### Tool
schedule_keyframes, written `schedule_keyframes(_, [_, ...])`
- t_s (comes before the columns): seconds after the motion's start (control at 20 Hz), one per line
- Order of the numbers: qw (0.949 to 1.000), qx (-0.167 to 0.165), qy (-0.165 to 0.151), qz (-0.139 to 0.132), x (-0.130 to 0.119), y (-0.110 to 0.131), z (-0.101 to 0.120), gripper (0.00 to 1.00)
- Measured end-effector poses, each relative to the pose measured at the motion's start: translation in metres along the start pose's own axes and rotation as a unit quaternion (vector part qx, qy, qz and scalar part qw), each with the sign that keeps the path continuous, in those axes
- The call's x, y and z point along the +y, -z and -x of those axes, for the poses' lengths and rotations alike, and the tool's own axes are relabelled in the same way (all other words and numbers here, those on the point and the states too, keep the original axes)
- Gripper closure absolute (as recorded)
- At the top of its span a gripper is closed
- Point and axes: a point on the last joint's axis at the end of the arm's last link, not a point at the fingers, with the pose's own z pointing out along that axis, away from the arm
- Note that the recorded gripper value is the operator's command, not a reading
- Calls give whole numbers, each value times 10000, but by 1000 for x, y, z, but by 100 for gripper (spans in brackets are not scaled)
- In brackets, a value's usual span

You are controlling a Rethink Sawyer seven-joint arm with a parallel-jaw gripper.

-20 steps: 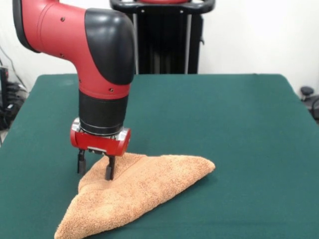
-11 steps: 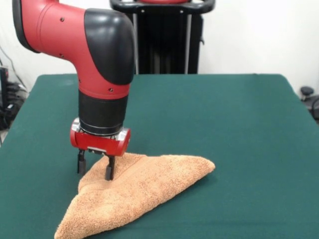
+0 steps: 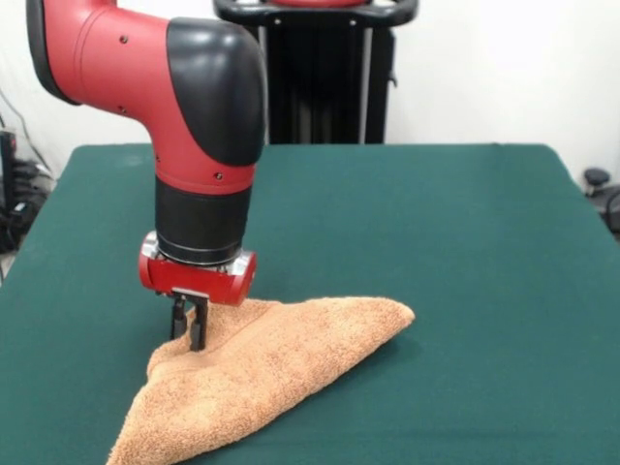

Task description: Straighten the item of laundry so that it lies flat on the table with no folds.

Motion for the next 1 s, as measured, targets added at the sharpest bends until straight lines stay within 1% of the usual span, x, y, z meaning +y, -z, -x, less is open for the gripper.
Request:
schedule_keyframes(0.3, [10000,-1,11,-10,1,1,0,100])
schedule_keyframes(0.45, [10000,4,60,-54,3,10,-3,100])
schedule_keyframes(0.65, [9998,-46,171,-132,12,41,-6,100])
schedule_keyframes(0.7, [9997,-57,186,-143,13,45,-6,100])
schedule_keyframes(0.75, [9996,-83,221,-174,16,56,-6,100])
schedule_keyframes(0.8, [9993,-132,273,-218,21,73,-7,100])
schedule_keyframes(0.95, [9988,-202,341,-280,27,95,-7,100])
schedule_keyframes(1.0, [9985,-246,383,-303,33,113,-7,100])
